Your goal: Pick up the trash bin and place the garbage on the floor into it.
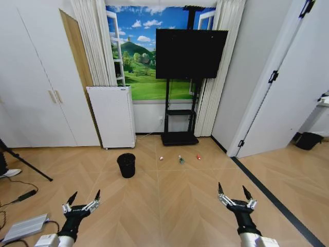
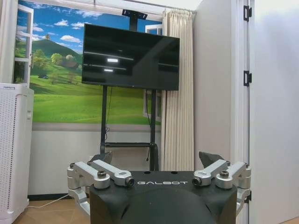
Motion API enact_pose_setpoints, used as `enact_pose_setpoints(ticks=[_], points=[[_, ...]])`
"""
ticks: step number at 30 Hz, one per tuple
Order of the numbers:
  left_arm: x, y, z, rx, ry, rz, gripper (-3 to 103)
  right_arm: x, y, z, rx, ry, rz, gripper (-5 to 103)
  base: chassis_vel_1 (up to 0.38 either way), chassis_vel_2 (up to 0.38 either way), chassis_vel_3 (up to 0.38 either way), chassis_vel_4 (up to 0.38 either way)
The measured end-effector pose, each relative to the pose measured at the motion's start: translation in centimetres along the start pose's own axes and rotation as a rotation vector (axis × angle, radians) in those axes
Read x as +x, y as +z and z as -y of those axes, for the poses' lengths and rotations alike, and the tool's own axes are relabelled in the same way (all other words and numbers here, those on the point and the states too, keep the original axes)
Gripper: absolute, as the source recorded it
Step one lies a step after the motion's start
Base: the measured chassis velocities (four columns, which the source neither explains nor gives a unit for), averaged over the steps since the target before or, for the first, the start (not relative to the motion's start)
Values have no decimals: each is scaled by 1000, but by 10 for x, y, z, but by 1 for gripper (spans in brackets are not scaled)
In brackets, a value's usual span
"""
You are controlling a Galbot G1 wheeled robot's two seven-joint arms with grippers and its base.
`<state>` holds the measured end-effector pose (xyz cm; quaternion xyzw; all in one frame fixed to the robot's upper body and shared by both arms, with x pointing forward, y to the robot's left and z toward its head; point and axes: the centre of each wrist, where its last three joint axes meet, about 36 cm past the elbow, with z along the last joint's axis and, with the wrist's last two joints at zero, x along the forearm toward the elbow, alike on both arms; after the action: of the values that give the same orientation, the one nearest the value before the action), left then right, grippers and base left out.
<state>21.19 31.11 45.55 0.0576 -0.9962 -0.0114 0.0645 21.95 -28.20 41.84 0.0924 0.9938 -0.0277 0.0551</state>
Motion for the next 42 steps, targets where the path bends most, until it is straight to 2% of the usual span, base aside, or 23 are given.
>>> enact_pose_setpoints(ticks=[18,32,42], points=[[4,-3,0,-11,-5,-3,99,5,1,-1,-7,21,9,100,0,0,0,0],[12,-8,0,-37,1,-3,99,7,5,-7,-47,7,-46,100,-4,4,4,-1],[12,-7,1,-38,5,-4,99,7,4,-3,-44,3,-46,100,-131,134,134,-139]])
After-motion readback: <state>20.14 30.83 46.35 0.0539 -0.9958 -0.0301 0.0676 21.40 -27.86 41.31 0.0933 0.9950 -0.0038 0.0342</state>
